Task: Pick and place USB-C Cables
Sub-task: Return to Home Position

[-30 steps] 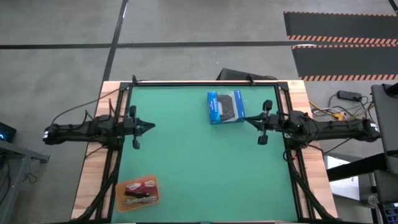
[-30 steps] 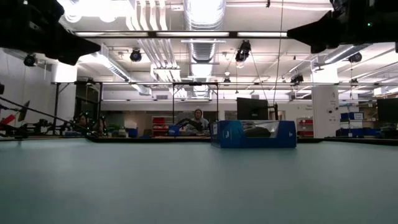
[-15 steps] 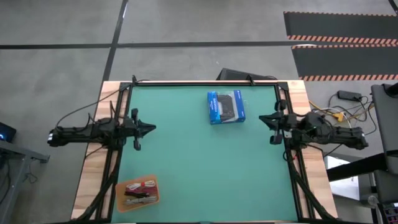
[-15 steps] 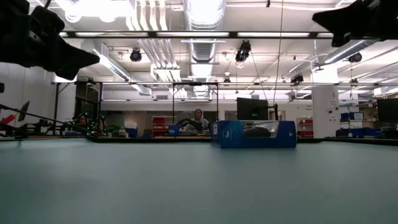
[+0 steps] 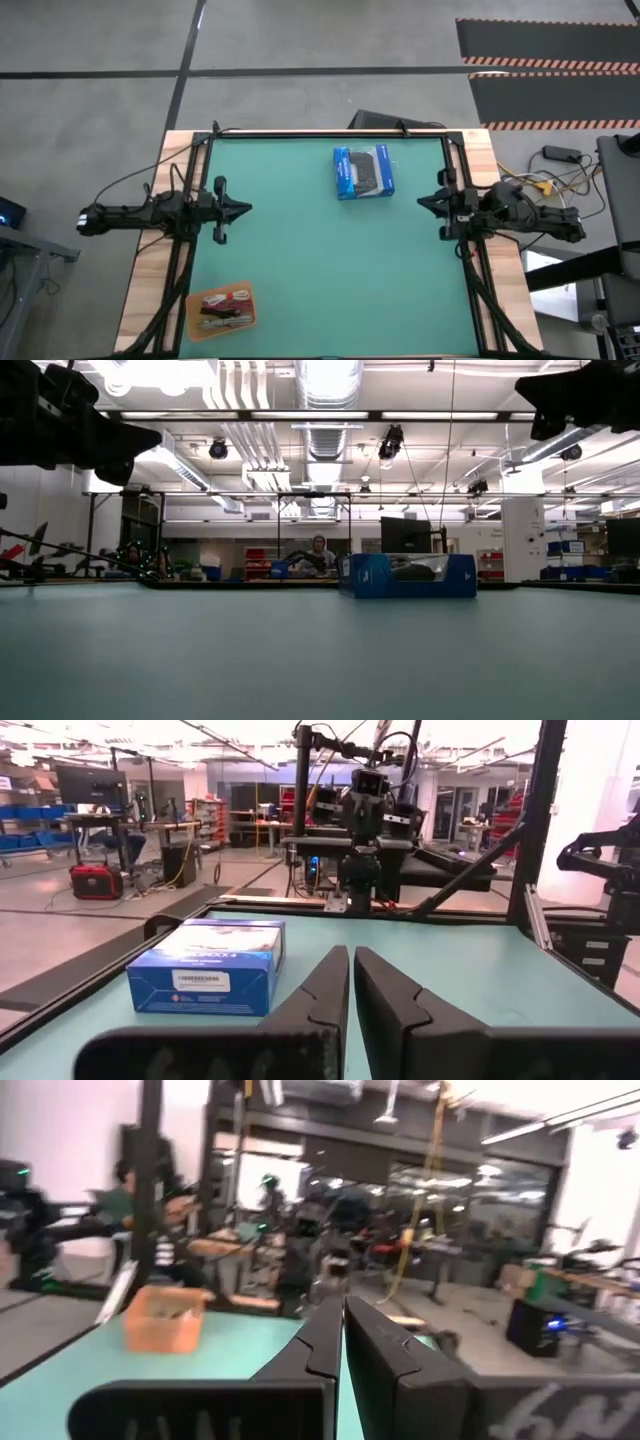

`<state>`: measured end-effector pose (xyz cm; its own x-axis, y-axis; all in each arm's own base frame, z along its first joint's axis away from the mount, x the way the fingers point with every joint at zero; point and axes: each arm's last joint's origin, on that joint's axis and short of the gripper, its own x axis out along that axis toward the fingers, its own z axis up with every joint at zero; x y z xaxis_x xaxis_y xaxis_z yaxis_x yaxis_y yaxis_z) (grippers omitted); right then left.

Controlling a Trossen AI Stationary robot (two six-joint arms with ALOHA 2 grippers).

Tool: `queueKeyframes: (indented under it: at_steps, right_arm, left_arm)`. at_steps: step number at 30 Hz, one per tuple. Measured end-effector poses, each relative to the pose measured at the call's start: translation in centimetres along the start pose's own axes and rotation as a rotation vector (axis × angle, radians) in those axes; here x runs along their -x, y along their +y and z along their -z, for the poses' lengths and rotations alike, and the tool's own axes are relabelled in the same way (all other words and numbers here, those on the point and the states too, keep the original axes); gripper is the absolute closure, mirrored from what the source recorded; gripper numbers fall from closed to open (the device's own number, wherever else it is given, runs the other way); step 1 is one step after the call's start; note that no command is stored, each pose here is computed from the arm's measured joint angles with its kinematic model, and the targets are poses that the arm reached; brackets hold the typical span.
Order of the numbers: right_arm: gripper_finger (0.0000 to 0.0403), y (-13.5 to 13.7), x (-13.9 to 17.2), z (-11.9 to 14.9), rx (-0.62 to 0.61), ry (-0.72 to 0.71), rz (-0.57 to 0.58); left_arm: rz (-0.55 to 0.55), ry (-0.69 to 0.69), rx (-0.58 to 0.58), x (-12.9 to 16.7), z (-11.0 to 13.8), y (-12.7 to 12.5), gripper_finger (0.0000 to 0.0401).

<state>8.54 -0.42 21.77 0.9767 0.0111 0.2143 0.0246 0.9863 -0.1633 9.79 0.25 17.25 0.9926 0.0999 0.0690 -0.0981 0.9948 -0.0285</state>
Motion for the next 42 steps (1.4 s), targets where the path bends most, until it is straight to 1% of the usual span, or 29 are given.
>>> queueKeyframes:
  at_steps: [2, 5, 7, 10, 16, 20, 42]
  right_arm:
    - [0.0394, 0.1, 0.0, 0.3, -0.009, -0.001, -0.025]
    - [0.0394, 0.2, -0.1, 1.1, -0.019, 0.015, -0.029]
    - [0.0394, 0.4, -0.1, 1.9, -0.017, 0.031, -0.031]
    - [0.0394, 0.5, -0.2, 3.2, -0.012, 0.009, -0.027]
    - [0.0394, 0.5, -0.4, 3.5, 0.001, 0.032, -0.020]
    - [0.0394, 0.6, -0.4, 3.8, -0.053, 0.067, -0.024]
    - [0.0394, 0.6, -0.4, 3.8, -0.051, 0.070, -0.024]
  left_arm:
    - [0.004, 0.001, 0.000, 0.0, 0.0, 0.0, 0.0396]
    - [0.004, 0.004, -0.006, 0.0, 0.0, 0.0, 0.0396]
    - [0.003, 0.008, -0.008, 0.0, 0.1, 0.0, 0.0396]
    - [-0.001, 0.010, -0.004, -0.1, 0.1, 0.0, 0.0396]
    - [-0.002, 0.014, -0.004, -0.1, 0.2, 0.0, 0.0396]
    - [-0.003, 0.014, -0.004, -0.1, 0.2, 0.0, 0.0396]
    - [-0.003, 0.025, -0.005, -0.1, 0.3, 0.0, 0.0396]
